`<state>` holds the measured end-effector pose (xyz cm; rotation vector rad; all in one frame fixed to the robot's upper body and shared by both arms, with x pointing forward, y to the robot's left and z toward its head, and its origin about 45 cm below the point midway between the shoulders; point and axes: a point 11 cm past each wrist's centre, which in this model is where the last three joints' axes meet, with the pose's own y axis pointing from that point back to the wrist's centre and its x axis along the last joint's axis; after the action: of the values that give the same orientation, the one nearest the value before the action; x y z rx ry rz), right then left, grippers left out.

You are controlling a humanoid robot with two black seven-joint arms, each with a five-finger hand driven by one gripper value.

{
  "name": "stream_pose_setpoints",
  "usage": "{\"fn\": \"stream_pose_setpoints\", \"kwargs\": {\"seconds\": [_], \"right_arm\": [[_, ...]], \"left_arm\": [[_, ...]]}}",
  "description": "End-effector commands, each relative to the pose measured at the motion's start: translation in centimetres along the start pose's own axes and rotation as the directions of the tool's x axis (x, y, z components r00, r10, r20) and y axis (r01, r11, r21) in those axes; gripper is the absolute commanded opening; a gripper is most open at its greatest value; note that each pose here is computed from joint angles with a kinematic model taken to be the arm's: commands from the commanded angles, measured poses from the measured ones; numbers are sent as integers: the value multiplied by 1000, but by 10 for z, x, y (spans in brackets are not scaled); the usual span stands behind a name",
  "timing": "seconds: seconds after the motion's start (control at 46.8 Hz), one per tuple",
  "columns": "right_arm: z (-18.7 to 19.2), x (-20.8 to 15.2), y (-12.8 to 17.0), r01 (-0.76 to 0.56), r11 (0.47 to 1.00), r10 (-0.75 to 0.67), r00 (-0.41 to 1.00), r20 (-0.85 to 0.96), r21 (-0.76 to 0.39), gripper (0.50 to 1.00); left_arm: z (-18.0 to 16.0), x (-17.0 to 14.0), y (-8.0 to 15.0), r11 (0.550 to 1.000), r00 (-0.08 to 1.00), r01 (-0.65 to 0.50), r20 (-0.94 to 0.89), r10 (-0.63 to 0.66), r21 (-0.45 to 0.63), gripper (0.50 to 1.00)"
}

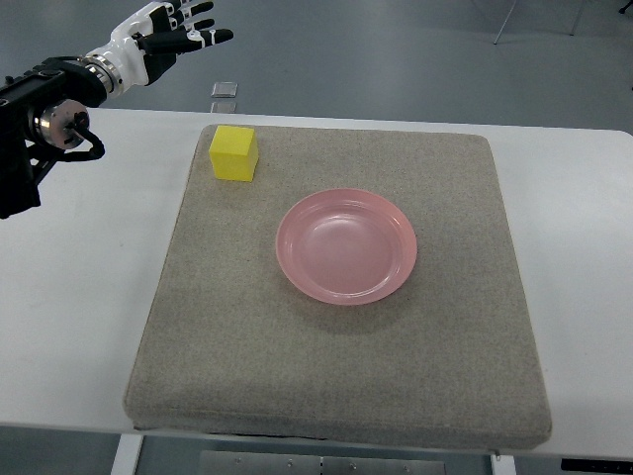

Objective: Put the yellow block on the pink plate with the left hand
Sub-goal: 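Lower the left hand with fingers open beside the yellow cube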

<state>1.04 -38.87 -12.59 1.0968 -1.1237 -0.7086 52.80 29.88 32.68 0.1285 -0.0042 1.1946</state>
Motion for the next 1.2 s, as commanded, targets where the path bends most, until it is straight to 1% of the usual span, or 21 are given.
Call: {"fn": "stream_pose_setpoints", "kwargs": {"seconds": [0.0, 0.064, 0.149, 0.299, 0.406, 0.662, 0.768, 0.811, 1.003, 1.174], "right_arm": [[0, 0, 0, 2, 1000, -2, 1000, 0, 0, 924], [0, 0, 0, 2, 1000, -2, 1000, 0, 1, 924], [0, 0, 0, 0, 1000, 0, 1000, 0, 0, 924], [0, 0, 0, 0, 1000, 0, 1000, 0, 0, 924], [0, 0, 0, 0, 1000, 0, 1000, 0, 0, 924], [0, 0, 0, 0, 1000, 0, 1000, 0, 1, 924], [0, 0, 0, 0, 1000, 0, 1000, 0, 0, 924], [0, 0, 0, -1, 1000, 1, 1000, 0, 1, 924], [0, 0, 0, 0, 1000, 0, 1000, 0, 0, 924], [0, 0, 0, 0, 1000, 0, 1000, 0, 0, 924]], "left_arm": [[6, -4, 3, 997, 988, 54, 142, -60, 46, 996], [4, -8, 4, 991, 953, 86, 280, -112, 103, 996], [-3, -9, 6, 978, 877, 105, 446, -176, 179, 994], [-14, -9, 8, 953, 718, 105, 642, -270, 283, 994], [-20, -8, 10, 940, 622, 95, 717, -314, 329, 994], [-24, -10, 10, 910, 393, 73, 826, -403, 409, 992], [-22, -13, 7, 914, 342, 64, 852, -396, 400, 994], [-22, -19, 4, 915, 333, 75, 854, -399, 398, 994], [-36, -45, -4, 902, 316, 125, 845, -432, 414, 994], [-52, -58, -5, 887, 294, 147, 837, -462, 437, 994]]}}
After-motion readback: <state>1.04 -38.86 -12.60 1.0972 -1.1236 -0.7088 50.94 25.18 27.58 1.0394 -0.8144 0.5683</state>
